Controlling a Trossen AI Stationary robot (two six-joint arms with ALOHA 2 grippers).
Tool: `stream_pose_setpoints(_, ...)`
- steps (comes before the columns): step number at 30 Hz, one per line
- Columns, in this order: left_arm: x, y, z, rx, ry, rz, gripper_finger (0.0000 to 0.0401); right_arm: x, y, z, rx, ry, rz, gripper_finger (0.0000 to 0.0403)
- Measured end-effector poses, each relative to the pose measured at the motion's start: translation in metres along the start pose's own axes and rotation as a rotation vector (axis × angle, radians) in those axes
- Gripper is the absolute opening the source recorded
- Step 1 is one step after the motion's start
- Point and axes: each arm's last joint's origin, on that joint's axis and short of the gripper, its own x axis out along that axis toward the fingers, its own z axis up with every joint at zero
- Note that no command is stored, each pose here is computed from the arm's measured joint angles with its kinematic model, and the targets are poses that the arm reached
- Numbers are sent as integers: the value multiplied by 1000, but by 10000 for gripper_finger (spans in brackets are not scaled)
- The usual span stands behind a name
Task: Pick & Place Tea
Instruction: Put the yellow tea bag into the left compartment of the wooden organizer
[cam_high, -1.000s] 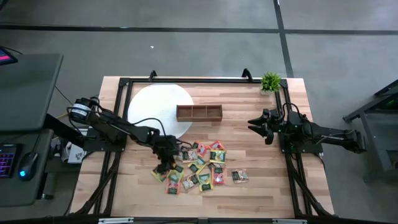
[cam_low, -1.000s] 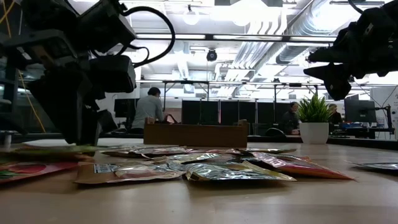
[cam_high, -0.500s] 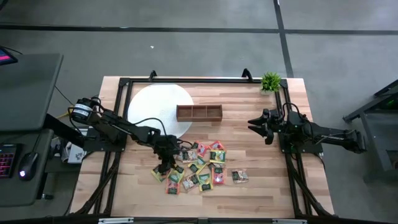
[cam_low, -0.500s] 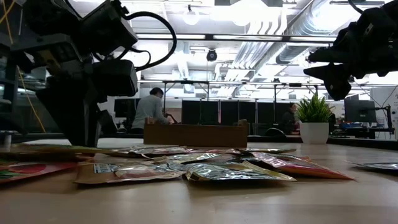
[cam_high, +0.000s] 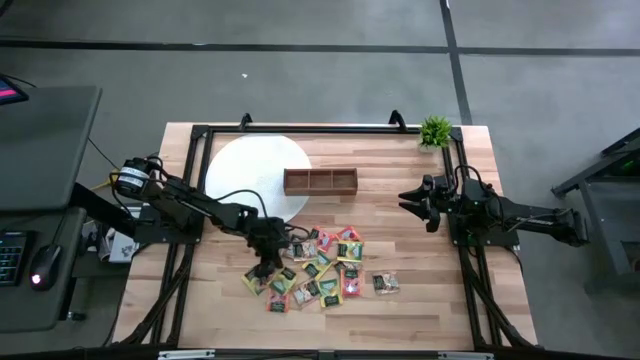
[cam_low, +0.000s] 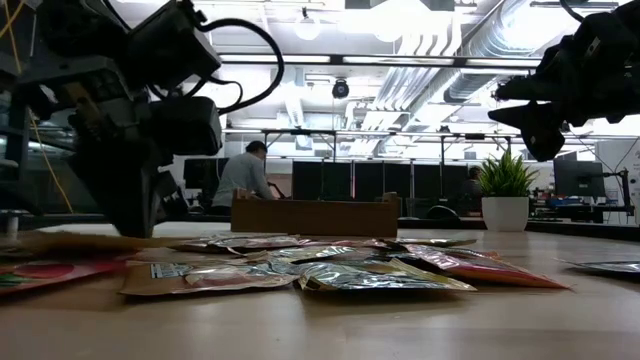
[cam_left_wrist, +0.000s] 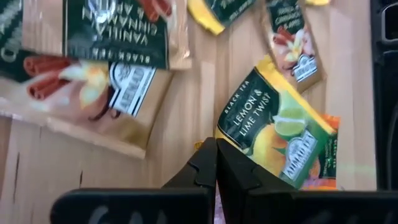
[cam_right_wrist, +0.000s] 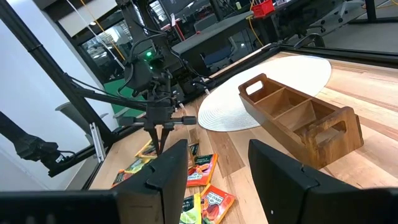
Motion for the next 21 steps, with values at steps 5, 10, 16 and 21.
stream_pose_setpoints(5, 0, -3, 6, -3, -54, -28, 0, 0, 0, 0, 0, 0, 0, 165)
stream_pose_setpoints(10, -5, -7, 10, 1, -97, -50, 0, 0, 0, 0, 0, 0, 0, 165)
stream_pose_setpoints(16, -17, -10, 15, 23, -147, -43, 0, 0, 0, 0, 0, 0, 0, 165)
stream_pose_setpoints(21, -26, -14, 19, 69, -203, -29, 0, 0, 0, 0, 0, 0, 0, 165)
